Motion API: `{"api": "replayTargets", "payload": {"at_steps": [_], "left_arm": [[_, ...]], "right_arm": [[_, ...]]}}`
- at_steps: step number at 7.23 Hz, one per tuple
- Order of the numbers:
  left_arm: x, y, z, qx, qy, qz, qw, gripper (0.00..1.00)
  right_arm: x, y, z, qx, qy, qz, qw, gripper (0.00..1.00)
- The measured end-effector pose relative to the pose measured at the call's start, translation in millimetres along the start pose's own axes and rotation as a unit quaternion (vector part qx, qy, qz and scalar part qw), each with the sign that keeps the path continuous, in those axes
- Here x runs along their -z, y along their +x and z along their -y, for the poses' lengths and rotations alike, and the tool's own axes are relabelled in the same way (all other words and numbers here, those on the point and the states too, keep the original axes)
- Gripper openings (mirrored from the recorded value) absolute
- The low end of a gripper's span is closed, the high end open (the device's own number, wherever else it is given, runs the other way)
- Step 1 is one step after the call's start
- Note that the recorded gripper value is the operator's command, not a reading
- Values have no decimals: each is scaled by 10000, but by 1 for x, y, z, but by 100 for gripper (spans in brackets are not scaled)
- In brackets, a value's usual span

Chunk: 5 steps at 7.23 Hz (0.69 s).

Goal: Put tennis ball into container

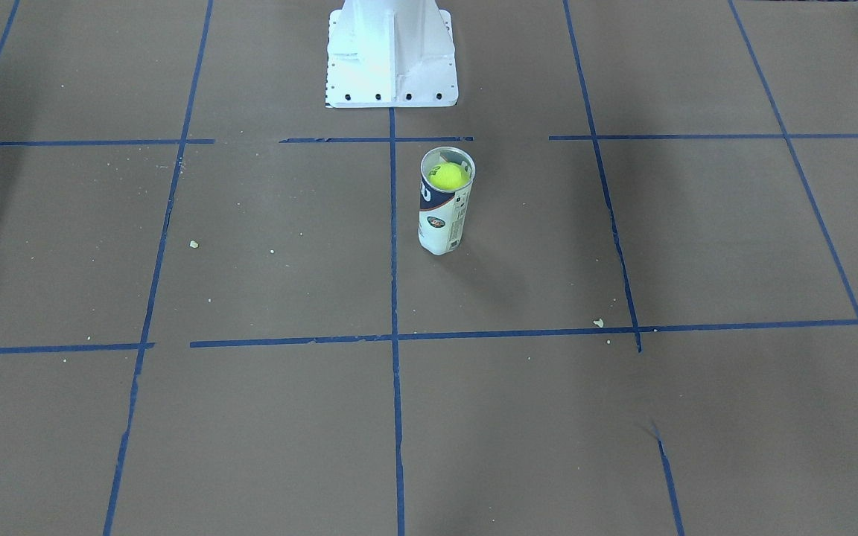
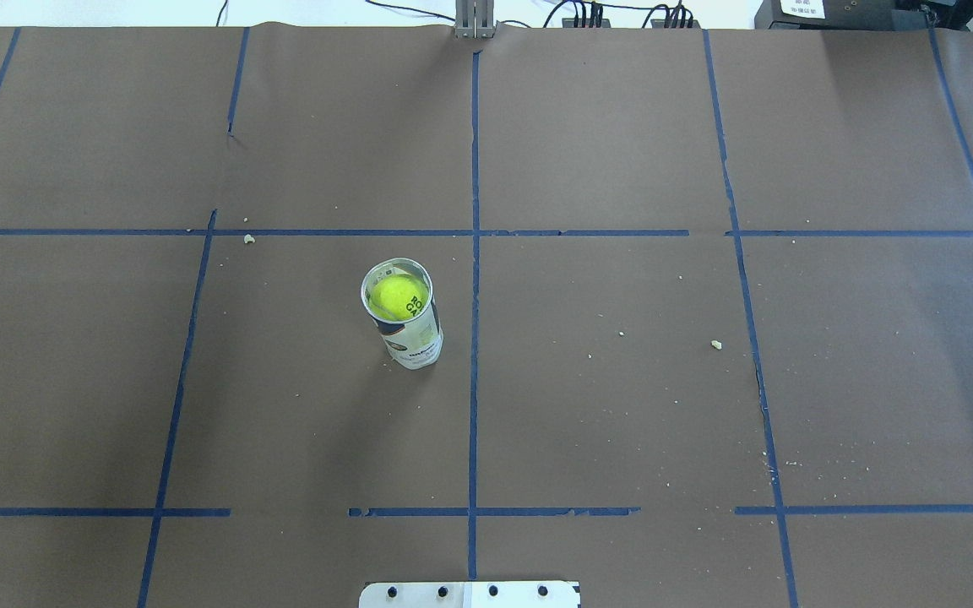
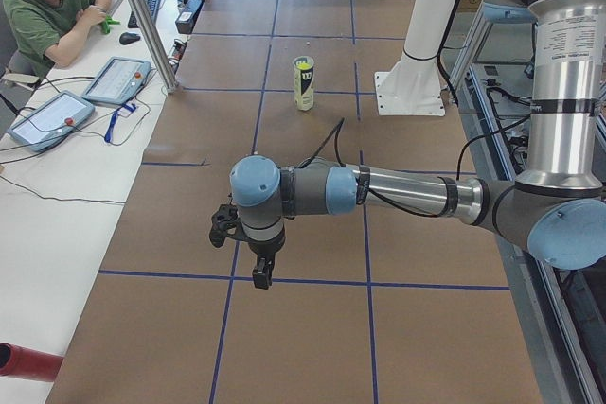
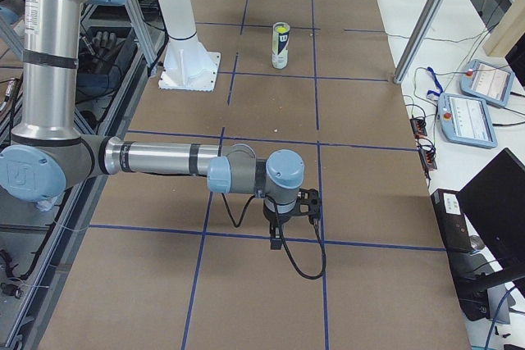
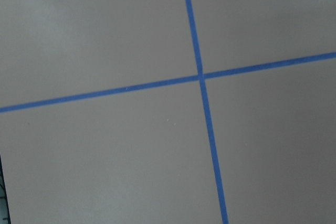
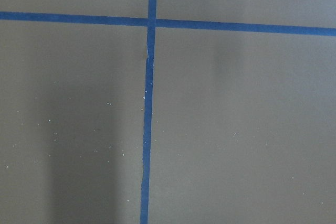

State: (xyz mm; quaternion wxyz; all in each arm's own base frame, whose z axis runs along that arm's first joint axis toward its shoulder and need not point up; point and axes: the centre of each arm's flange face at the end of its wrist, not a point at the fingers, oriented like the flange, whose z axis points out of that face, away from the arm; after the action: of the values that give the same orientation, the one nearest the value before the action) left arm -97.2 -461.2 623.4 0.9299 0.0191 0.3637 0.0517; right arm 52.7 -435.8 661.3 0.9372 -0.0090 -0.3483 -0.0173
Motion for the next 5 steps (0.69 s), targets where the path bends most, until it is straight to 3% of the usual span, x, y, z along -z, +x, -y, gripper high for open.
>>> {"api": "replayTargets", "payload": {"at_steps": [5], "left_arm": [[4, 3, 8, -219, 262, 17, 9994, 100]], "right_arm": [[0, 0, 0, 4, 5, 0, 10000, 100]]}}
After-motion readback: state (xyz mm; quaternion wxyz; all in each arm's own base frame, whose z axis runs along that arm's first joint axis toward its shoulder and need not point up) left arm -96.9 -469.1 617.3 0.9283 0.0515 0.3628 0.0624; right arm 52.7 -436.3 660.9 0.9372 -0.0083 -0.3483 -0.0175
